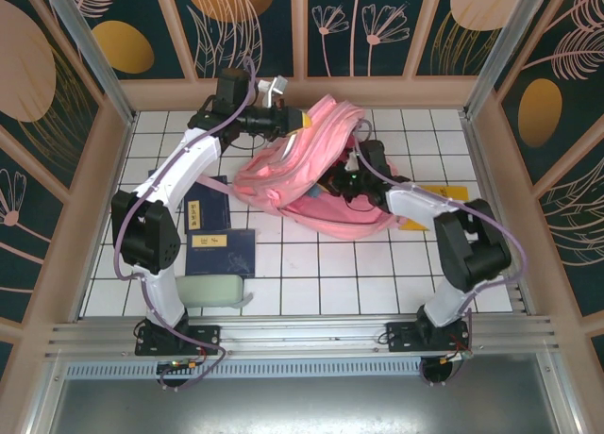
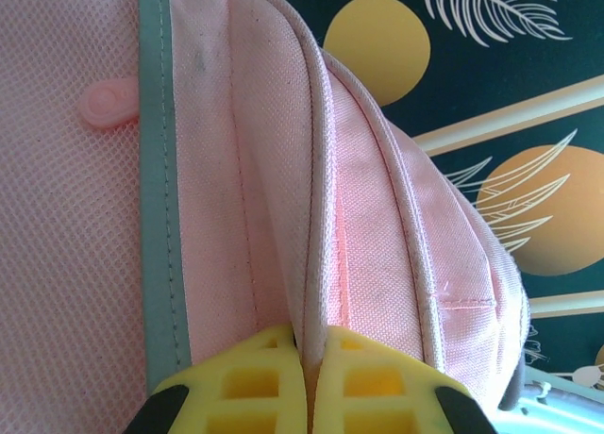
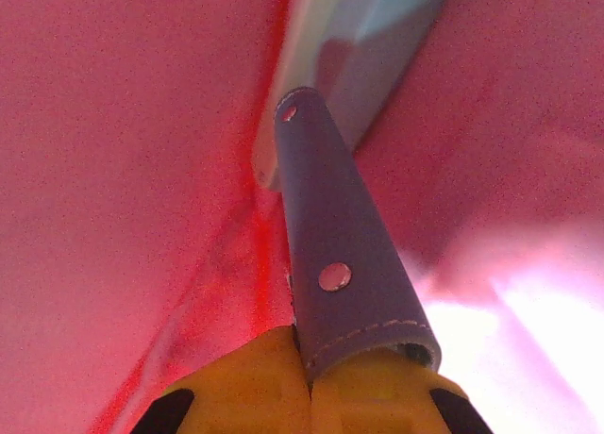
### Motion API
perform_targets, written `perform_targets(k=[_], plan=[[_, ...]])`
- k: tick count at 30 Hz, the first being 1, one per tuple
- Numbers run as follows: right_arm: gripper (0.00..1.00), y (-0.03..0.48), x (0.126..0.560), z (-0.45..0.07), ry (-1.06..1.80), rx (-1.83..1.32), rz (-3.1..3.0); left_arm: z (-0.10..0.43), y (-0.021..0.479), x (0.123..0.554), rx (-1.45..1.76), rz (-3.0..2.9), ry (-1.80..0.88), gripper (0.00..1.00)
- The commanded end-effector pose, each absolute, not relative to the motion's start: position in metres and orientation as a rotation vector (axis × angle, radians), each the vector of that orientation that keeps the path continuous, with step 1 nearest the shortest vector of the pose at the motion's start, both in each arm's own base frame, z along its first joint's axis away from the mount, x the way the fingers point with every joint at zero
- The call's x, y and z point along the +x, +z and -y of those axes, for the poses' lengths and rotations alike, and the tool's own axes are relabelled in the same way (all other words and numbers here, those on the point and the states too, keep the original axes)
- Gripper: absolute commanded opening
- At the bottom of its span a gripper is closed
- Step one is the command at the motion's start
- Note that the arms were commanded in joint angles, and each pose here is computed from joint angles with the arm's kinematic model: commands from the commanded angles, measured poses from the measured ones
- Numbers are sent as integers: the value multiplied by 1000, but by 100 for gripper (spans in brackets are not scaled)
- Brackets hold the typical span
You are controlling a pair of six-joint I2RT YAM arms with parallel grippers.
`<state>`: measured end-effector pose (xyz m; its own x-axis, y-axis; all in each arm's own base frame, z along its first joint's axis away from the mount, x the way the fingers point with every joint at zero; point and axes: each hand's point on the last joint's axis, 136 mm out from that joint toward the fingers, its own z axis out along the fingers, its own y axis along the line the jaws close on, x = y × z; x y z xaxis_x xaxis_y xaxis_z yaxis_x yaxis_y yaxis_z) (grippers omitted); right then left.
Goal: Pack the student bag
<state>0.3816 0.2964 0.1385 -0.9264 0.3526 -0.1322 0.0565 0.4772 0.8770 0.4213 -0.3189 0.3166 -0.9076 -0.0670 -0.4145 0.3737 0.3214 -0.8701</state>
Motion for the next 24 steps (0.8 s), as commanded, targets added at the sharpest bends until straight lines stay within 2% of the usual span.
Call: perform_targets(k=[1,5,6,8,9,11,13,19,24], plan=[[0,164,398,-337,1616,256,-2344,321,377,416,455,-1976,-1659,0],[0,138,411,-362,1606,267,-2418,321,378,418,449,-1975,-1660,0],[7,133,413,-364,1607,281,-2426,321,378,418,449,-1975,-1661,0],[32,124,418,-362,1581,309,-2442,321,379,419,444,-1975,-1660,0],[39,122,420,-358,1555,320,-2442,321,378,419,443,-1976,-1661,0],[51,127,421,-347,1493,323,-2425,321,378,420,439,-1977,-1661,0],[58,136,422,-332,1407,305,-2400,320,378,420,436,-1978,-1657,0],[69,157,406,-288,1189,263,-2366,317,371,427,408,-1996,-1641,0],[70,161,388,-253,1043,264,-2375,316,368,430,391,-2001,-1628,0]])
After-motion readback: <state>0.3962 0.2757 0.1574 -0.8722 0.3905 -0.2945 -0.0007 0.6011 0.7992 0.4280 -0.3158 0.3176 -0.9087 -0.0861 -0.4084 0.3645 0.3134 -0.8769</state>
